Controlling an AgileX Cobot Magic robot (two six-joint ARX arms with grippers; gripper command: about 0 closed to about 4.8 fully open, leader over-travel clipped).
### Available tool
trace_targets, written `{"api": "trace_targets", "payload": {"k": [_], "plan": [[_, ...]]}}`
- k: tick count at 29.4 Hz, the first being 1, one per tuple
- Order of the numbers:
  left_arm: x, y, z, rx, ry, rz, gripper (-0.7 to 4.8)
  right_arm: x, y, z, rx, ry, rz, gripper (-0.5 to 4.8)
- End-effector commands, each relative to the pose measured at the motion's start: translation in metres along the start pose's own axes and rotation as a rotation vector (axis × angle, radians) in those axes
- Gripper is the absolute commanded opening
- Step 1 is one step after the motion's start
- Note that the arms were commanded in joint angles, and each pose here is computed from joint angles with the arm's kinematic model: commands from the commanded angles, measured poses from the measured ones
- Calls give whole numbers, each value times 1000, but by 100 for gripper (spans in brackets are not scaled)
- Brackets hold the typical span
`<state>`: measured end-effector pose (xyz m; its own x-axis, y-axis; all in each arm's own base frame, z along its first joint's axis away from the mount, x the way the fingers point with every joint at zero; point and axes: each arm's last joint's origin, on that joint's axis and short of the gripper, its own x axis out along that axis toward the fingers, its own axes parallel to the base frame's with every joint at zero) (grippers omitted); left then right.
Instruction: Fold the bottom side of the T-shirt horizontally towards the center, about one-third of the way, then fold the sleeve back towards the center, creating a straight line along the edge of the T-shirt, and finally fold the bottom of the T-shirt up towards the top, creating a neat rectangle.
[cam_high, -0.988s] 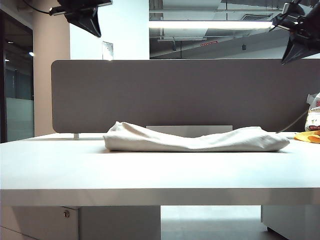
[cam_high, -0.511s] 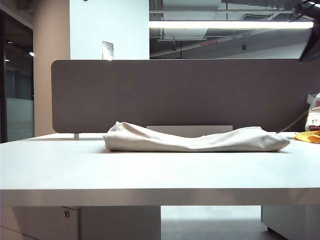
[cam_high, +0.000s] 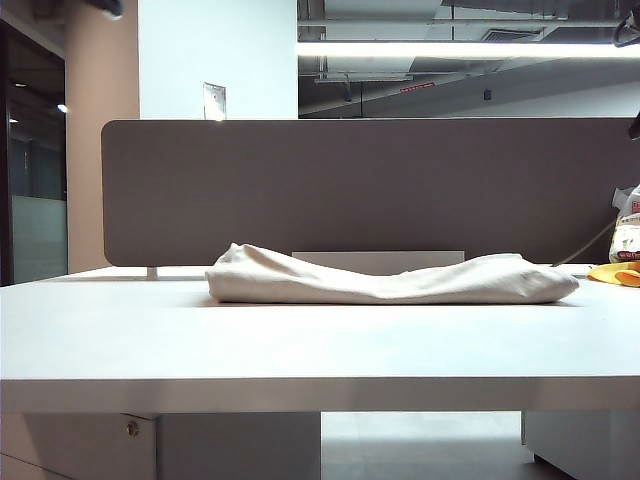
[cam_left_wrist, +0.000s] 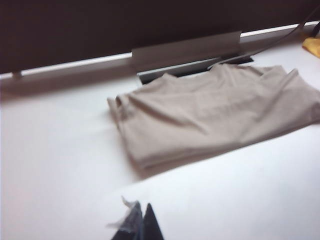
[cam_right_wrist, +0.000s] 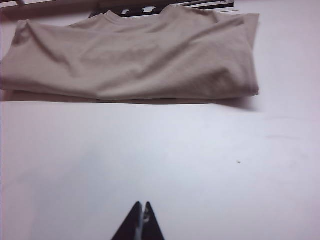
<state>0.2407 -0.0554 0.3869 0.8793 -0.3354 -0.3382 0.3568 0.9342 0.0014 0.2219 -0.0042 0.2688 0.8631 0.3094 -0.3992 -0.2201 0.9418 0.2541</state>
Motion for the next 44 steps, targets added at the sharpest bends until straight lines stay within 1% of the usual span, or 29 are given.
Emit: {"api": "trace_targets", "payload": {"k": [1,6,12,15,20,24,28,32,35,44], "plan": [[-11,-3,-23,-4,-32,16,-6,-1,5,1,7,-6,30,-6],[-31,-8,-64,-17,-35,14,-6,0,13,-11,1,6,44,-6],[-53,-13,-104,-60,-79,16,-6,-7,11,-50,55,-2,33,-6],[-59,-15,-125,-98,-95,14,-6,-13,9,-72,90,-13,13,-7],[-59,-17,-167,-158,-55,23,-6,-21,8,-97,98,-16,2,-6],[-57,-18,-200,-206,-21,27,-6,-26,7,-109,105,-22,-4,-6],[-54,-19,-228,-232,5,34,-6,-28,6,-119,118,-26,-19,-6],[-53,-20,-247,-234,21,42,-6,-28,5,-131,118,-20,-38,-7],[-52,-20,-255,-236,32,42,-6,-27,3,-142,127,-2,-41,-6],[-50,-21,-265,-227,62,38,-6,-23,-2,-170,142,48,-51,-6]]}}
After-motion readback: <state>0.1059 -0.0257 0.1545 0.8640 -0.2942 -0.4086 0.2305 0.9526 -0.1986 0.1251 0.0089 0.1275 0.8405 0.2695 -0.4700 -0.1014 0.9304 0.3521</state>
